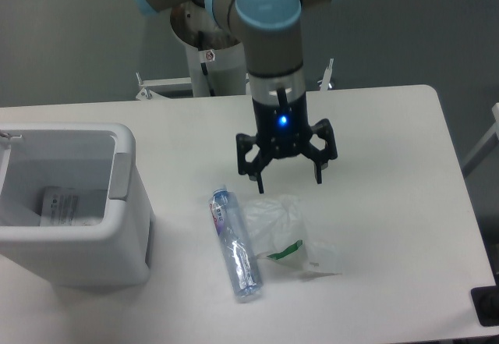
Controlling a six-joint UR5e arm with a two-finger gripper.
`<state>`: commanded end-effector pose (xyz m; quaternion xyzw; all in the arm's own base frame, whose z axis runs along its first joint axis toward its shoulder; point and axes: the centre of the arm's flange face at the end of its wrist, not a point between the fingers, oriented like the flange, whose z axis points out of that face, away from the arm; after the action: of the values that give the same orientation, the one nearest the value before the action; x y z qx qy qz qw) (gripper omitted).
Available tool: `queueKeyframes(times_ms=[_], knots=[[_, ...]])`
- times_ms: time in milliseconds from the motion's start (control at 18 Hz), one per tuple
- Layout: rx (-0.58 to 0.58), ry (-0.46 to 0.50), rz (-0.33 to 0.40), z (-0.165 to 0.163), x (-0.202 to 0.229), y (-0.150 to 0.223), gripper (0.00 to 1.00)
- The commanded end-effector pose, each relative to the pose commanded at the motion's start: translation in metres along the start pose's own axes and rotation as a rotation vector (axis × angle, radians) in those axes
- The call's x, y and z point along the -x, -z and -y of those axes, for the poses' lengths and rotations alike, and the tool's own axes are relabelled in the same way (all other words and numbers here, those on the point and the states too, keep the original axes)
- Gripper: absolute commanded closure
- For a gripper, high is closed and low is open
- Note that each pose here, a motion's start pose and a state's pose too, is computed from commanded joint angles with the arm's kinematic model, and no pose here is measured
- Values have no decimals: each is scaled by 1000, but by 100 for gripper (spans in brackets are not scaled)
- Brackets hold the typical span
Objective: Place the trash in the trash can
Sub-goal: 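Move the gripper down over the clear plastic bag with green trim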
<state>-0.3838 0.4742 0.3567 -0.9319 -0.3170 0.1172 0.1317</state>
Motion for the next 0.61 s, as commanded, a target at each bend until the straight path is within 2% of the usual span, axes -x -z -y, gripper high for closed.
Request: queueKeyframes(times_ms=[389,611], knots=[[95,-3,-27,6,2,-77,0],[105,-86,-37,22,7,-103,0]])
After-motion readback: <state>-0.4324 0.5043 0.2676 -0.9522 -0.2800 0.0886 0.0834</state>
